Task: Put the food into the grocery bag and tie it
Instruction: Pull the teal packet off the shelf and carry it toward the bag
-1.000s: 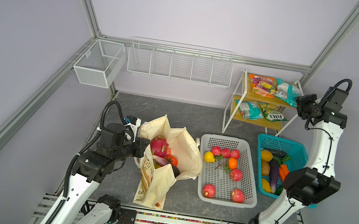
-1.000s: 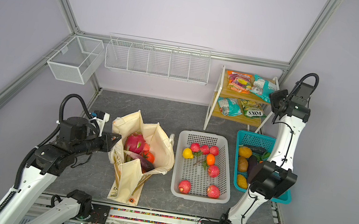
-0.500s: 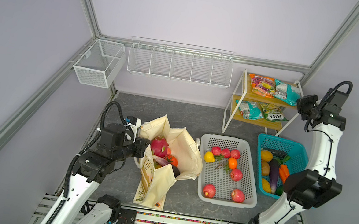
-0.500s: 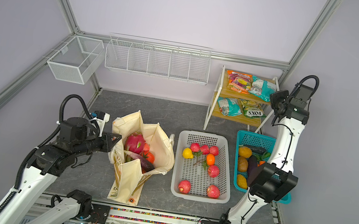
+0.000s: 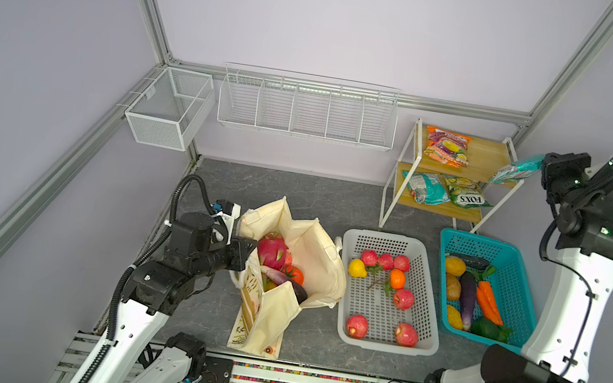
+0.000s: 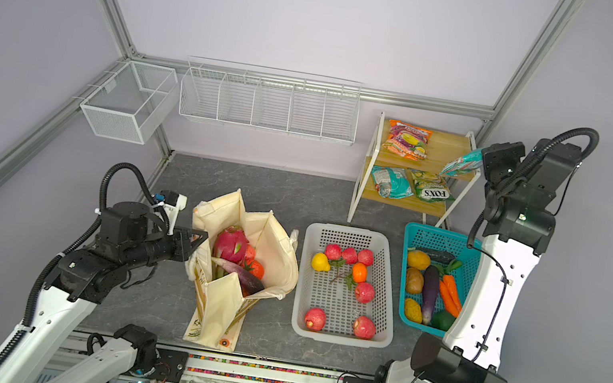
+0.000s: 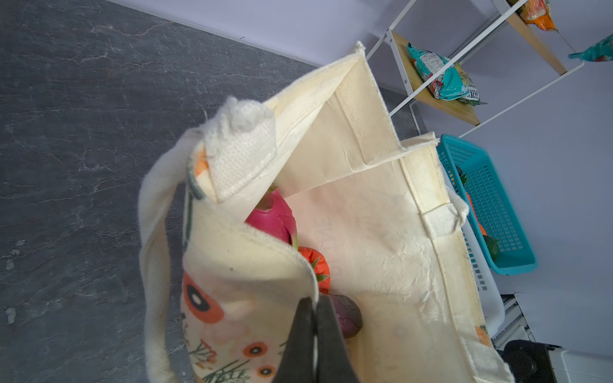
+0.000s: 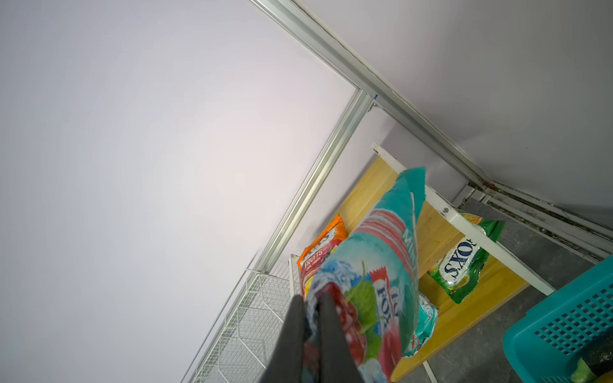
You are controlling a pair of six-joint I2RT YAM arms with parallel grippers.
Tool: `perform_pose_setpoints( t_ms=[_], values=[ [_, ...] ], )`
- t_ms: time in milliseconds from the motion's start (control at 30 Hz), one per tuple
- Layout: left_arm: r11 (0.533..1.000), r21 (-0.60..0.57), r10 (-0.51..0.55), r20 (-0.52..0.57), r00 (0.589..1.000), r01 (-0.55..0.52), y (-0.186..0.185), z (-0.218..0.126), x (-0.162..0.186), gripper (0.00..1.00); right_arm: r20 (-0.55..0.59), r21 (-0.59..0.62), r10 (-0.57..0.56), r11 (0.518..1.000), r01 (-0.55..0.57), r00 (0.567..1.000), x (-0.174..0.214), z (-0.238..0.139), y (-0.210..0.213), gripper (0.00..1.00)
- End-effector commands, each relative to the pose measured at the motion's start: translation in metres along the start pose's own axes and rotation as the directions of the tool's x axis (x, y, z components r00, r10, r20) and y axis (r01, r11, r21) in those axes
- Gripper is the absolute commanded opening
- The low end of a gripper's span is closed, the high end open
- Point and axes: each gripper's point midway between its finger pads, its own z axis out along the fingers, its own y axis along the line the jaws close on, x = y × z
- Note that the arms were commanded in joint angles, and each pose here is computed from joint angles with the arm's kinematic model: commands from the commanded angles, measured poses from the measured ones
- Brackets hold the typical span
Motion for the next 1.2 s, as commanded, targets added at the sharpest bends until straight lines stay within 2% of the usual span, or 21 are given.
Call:
perform_pose_setpoints(
  t_ms=[0,200,500,767,1100,1167],
  values=[
    [1.000,-0.003,-0.020,-0.029,0.999,0.020,0.002,-0.004,0.013,0.00,0.015,-0.075,-0.002,0.997,0.003,1.000,-0.003,-0.015,0.025,0.07],
    [0.999,-0.014,-0.037,-0.048,0.998,0.036,0.006,-0.004,0.020,0.00,-0.031,-0.150,-0.007,0.989,0.002,0.999,0.017,-0.059,0.050,0.07],
    [0.999,-0.030,-0.045,-0.084,0.995,0.043,0.011,-0.002,0.030,0.00,-0.174,-0.252,-0.044,0.968,-0.001,0.984,0.071,-0.118,0.070,0.07],
    [0.998,-0.034,-0.062,-0.103,0.993,0.059,0.011,-0.001,0.034,0.00,-0.336,-0.317,-0.103,0.948,-0.009,0.936,0.134,-0.152,0.070,0.07],
    [0.994,-0.064,-0.093,-0.114,0.989,0.086,0.018,-0.002,0.042,0.00,-0.451,-0.339,-0.157,0.941,-0.006,0.879,0.182,-0.176,0.053,0.07],
    [0.993,-0.065,-0.101,-0.118,0.988,0.093,0.019,-0.001,0.045,0.00,-0.490,-0.355,-0.174,0.935,-0.013,0.854,0.199,-0.182,0.051,0.07]
  ],
)
